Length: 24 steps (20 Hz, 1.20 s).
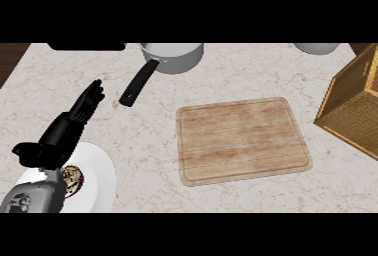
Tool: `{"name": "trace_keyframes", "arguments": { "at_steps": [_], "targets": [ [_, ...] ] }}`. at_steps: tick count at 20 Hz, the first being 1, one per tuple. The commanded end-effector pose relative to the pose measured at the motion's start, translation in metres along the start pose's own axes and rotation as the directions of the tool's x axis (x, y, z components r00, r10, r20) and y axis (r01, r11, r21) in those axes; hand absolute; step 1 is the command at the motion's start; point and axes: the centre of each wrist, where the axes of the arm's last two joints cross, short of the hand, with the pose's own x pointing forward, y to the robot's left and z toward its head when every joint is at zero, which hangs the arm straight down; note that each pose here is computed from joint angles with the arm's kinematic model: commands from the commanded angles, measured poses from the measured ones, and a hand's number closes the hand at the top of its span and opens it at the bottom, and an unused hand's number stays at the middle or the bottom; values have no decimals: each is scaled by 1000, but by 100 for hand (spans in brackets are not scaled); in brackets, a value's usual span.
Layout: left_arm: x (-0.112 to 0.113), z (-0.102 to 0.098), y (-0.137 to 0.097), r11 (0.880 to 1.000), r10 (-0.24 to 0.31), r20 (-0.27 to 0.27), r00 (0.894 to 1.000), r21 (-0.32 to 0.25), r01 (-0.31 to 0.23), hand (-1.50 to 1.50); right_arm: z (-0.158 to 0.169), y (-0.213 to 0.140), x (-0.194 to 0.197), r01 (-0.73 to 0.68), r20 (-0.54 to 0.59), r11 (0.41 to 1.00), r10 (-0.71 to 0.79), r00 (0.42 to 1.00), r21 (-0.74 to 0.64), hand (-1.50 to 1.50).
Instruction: Pick the bell pepper from the cutting board and place it in the basket
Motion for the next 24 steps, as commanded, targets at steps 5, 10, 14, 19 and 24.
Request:
{"name": "trace_keyframes", "arguments": {
  "at_steps": [5,10,14,19,24],
  "targets": [
    [5,-5,6,1000,-11,4,1000,-2,11,0,-45,-2,-63,-29,-49,999,30,998,24,150],
    [-1,10,-11,1000,-16,6,1000,-5,16,0,-51,9,-98,-44,-52,999,44,998,-4,150],
    [20,-5,5,1000,5,-5,1000,-13,-5,0,-57,4,-125,-52,-2,998,52,999,-45,150],
    [8,-13,-3,1000,-3,0,1000,1,3,0,-62,14,-158,-95,40,990,99,994,-107,150],
    [-24,7,-1,1000,-5,0,1000,-8,5,0,-96,5,-161,72,-15,979,-76,997,-190,-150]
  ]
}}
